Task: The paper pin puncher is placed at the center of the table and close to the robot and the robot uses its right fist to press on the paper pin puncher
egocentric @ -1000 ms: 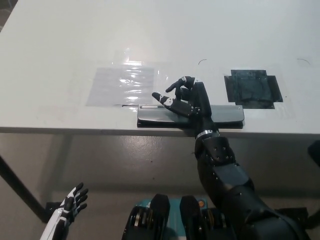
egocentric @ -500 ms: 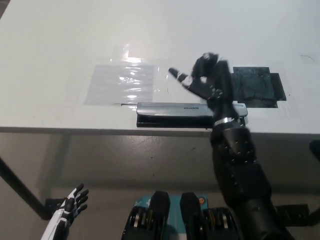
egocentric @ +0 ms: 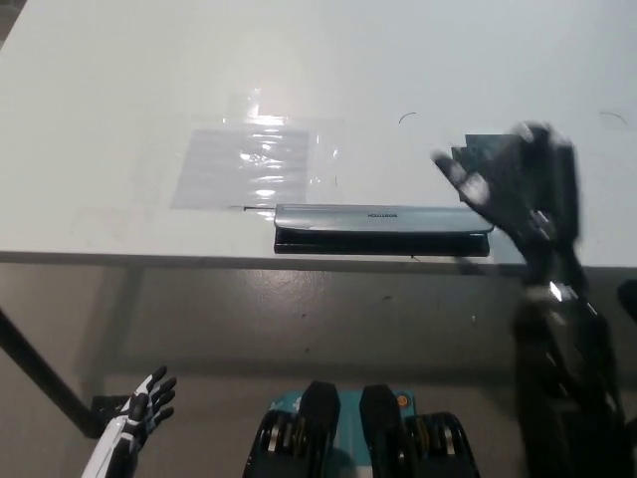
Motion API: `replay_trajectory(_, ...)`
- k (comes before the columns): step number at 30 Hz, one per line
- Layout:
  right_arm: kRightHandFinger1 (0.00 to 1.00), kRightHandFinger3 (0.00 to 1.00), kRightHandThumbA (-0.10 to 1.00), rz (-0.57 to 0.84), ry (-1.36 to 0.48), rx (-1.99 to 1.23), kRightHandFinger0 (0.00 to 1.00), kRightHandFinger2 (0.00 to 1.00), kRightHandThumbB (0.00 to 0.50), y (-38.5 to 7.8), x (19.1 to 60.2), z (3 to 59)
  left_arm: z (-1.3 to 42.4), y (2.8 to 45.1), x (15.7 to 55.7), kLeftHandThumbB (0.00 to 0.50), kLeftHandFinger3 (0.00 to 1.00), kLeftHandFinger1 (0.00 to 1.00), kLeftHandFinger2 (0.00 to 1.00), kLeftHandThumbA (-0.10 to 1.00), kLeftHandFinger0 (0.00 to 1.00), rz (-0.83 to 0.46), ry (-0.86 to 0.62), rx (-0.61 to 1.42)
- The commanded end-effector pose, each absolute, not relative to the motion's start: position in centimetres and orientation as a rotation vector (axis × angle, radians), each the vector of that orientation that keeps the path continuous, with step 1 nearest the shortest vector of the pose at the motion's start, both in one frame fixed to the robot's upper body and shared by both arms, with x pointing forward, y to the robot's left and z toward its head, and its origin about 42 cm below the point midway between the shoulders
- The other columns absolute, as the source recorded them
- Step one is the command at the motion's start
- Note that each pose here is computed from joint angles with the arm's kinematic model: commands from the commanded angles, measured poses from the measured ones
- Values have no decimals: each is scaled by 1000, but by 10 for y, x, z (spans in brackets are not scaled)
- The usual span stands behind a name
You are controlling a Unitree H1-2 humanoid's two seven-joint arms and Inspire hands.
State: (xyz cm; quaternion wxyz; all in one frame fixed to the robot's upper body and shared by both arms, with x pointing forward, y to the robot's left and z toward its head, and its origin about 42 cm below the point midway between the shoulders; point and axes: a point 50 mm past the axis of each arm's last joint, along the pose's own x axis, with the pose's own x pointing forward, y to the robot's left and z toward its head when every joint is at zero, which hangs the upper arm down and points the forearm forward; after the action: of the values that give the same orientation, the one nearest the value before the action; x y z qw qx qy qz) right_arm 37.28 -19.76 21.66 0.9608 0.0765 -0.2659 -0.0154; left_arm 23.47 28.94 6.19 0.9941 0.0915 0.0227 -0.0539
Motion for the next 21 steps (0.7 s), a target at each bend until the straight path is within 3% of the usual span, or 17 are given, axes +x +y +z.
replay_trajectory(1, 0, 0, 1000, 51, -682, -11, 0, 0, 116, -236, 214, 251, 84, 296, 248, 145, 1000, 1000, 1000, 1000, 1000, -149, -49, 229)
replay_trajectory(3, 0, 0, 1000, 31, -613, 32, 0, 0, 138, -242, 198, 227, 85, 296, 249, 154, 1000, 1000, 1000, 1000, 1000, -149, -46, 232)
replay_trajectory(4, 0, 0, 1000, 31, -573, 53, 0, 0, 91, -243, 192, 218, 84, 296, 249, 151, 1000, 1000, 1000, 1000, 1000, -152, -44, 227)
replay_trajectory(5, 0, 28, 1000, 37, -539, 24, 0, 40, 76, -246, 185, 202, 85, 296, 250, 155, 1000, 1000, 1000, 1000, 1000, -154, -42, 234)
replay_trajectory(7, 0, 0, 1000, 24, -463, 22, 0, 6, 76, -251, 179, 175, 85, 296, 251, 140, 1000, 1000, 1000, 1000, 1000, -156, -56, 222)
replay_trajectory(9, 0, 0, 1000, 2, -307, 83, 1, 14, 139, -253, 173, 145, 86, 296, 253, 140, 1000, 1000, 1000, 1000, 1000, -154, -64, 229)
replay_trajectory(12, 0, 0, 1000, 0, -182, 142, 0, 0, 128, -247, 174, 114, 86, 297, 254, 134, 1000, 1000, 1000, 1000, 1000, -150, -61, 225)
replay_trajectory(14, 0, 0, 1000, -40, -96, 141, 0, 0, 160, -244, 179, 96, 85, 297, 254, 138, 1000, 1000, 1000, 1000, 1000, -147, -62, 226)
replay_trajectory(15, 377, 433, 1000, -65, -27, 139, 361, 455, 217, -243, 184, 81, 85, 297, 254, 139, 1000, 1000, 1000, 1000, 1000, -148, -62, 221)
replay_trajectory(16, 461, 489, 1000, -74, 9, 115, 440, 517, 210, -244, 186, 73, 85, 296, 254, 139, 1000, 1000, 1000, 1000, 1000, -151, -61, 216)
replay_trajectory(17, 745, 780, 1000, -54, 34, 103, 668, 829, 250, -243, 190, 69, 86, 297, 255, 146, 1000, 1000, 1000, 1000, 1000, -150, -64, 213)
replay_trajectory(18, 1000, 1000, 1000, -26, 61, 102, 1000, 1000, 290, -243, 193, 63, 85, 297, 256, 149, 1000, 1000, 1000, 1000, 1000, -149, -63, 213)
replay_trajectory(21, 1000, 1000, 1000, 95, 83, 116, 1000, 1000, 268, -245, 206, 47, 86, 296, 255, 161, 1000, 1000, 1000, 1000, 1000, -139, -61, 203)
